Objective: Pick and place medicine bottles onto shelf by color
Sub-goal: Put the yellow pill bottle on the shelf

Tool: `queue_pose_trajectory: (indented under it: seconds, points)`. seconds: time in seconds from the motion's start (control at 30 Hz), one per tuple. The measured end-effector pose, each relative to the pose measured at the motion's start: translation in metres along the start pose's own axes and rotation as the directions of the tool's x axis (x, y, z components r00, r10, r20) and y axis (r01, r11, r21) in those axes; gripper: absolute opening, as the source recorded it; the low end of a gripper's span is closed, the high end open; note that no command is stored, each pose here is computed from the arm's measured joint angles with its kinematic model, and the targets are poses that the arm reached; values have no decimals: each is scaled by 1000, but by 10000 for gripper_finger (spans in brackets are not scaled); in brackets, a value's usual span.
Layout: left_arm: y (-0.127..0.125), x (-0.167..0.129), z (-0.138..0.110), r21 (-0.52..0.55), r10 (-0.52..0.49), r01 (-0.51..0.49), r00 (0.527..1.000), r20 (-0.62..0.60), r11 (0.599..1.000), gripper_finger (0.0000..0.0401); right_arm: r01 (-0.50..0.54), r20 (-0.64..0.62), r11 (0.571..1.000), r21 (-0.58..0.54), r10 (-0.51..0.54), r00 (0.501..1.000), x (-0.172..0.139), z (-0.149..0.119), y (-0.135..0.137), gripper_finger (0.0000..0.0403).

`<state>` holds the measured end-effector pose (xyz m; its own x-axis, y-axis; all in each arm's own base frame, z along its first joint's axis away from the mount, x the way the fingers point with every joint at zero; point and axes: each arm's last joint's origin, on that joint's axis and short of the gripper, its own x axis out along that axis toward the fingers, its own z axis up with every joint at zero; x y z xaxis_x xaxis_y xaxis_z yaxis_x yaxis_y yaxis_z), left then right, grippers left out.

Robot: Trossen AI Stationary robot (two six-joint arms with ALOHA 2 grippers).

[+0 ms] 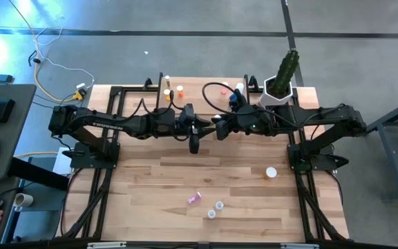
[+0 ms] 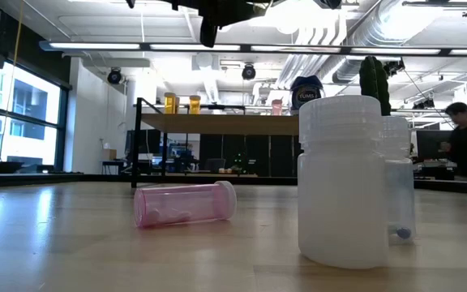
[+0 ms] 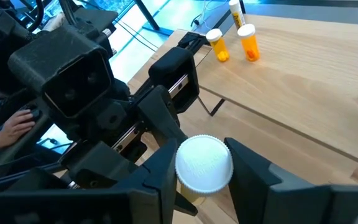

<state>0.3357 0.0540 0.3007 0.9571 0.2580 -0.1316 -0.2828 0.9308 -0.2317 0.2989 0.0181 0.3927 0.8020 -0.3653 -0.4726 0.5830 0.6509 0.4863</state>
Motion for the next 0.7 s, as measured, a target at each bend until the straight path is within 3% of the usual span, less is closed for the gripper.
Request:
queue_pose_trajectory:
  seconds: [0.27, 0.7]
  points:
    - [0, 0, 0, 7, -11, 11, 1000, -5, 1000, 109, 2, -4, 1000, -3, -2, 1000, 0, 0, 0, 102]
    - [2, -3, -9, 55, 0, 6, 993, -117, 998, 233, 10, -9, 1000, -7, -10, 1000, -1, -1, -1, 101]
